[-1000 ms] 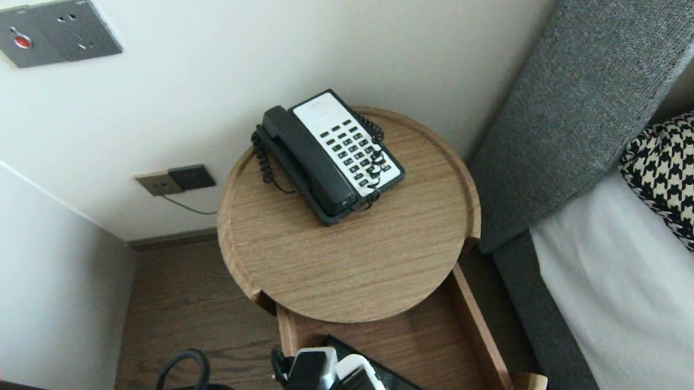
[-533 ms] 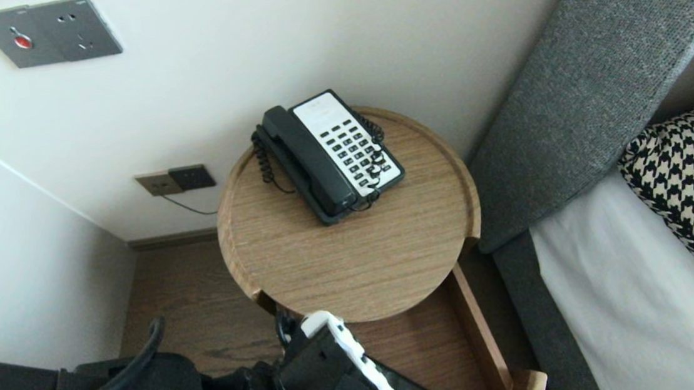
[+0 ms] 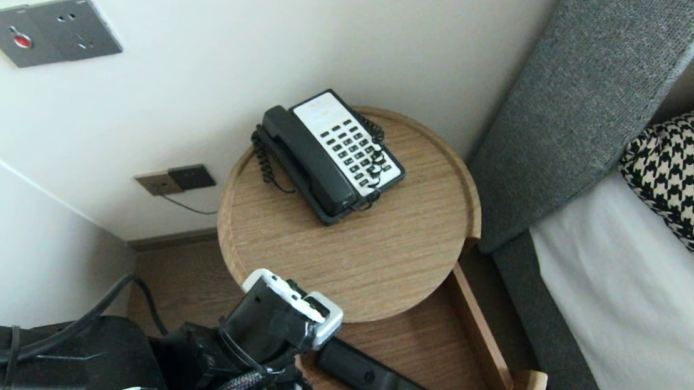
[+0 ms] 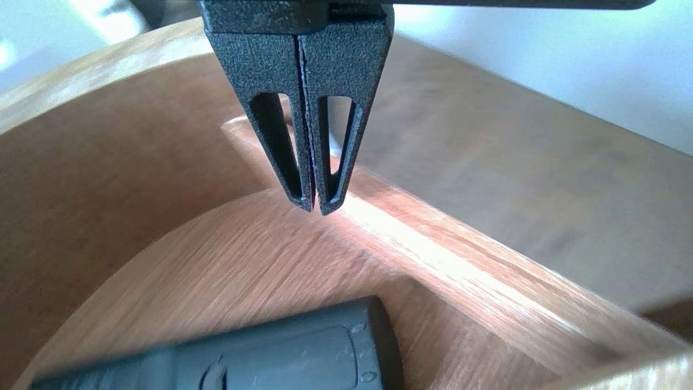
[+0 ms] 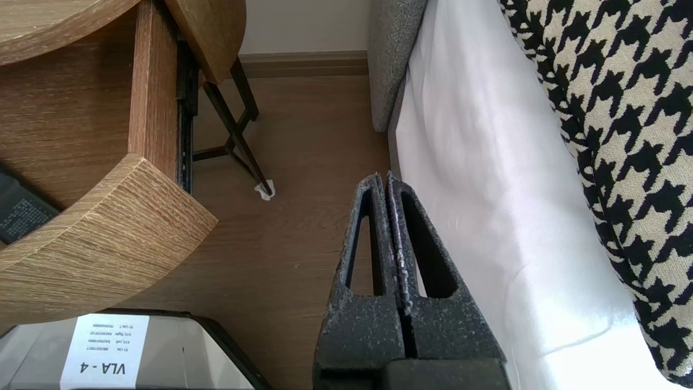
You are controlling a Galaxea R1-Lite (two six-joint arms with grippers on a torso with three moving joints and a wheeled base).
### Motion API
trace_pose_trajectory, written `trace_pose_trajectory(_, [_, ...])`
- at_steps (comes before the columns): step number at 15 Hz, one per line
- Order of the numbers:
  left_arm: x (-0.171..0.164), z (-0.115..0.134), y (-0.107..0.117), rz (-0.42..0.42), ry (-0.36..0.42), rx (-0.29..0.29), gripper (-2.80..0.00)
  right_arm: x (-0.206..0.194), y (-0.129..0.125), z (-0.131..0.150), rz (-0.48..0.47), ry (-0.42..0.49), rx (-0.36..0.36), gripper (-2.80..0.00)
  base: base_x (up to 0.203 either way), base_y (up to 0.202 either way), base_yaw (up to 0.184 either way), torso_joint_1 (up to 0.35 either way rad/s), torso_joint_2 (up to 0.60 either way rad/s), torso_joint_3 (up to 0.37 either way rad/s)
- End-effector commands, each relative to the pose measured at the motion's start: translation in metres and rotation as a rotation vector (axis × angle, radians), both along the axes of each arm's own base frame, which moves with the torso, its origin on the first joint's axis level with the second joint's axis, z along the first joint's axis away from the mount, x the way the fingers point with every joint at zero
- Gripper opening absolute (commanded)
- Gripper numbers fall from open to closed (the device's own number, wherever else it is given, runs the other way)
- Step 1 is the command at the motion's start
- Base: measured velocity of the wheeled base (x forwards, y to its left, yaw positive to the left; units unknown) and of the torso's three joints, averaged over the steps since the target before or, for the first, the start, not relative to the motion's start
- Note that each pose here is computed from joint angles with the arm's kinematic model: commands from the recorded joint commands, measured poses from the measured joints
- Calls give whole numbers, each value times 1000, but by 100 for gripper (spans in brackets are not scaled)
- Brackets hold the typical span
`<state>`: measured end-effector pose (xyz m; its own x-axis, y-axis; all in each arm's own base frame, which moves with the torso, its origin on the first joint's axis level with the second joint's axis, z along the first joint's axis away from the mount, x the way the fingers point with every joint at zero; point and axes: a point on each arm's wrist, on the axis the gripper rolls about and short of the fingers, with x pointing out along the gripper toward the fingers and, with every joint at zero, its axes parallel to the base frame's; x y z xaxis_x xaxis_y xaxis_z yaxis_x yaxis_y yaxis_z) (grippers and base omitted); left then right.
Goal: Take the remote control out of the drawer one by one and place them on the table
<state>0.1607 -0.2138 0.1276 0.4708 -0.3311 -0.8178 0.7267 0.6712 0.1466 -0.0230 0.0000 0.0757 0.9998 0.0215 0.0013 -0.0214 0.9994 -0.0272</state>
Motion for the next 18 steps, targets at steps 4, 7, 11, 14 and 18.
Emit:
trace_pose_trajectory(4, [2,4,1,-184,-94,104,-280,0,0,0,0,-5,0,-280,0,0,0,0,0,0])
trace_pose_trajectory(7, [11,7,4,-269,-155,132,-280,0,0,0,1,-5,0,-280,0,0,0,0,0,0])
trace_pose_trajectory(11, [13,4,0,-386,-193,169,-280,0,0,0,1,-5,0,-280,0,0,0,0,0,0])
trace_pose_trajectory(14, [13,3,-3,-403,-198,176,-280,0,0,0,1,-5,0,-280,0,0,0,0,0,0])
trace_pose_trajectory(18, [14,-3,-16,-499,-221,222,-280,0,0,0,0,-5,0,-280,0,0,0,0,0,0])
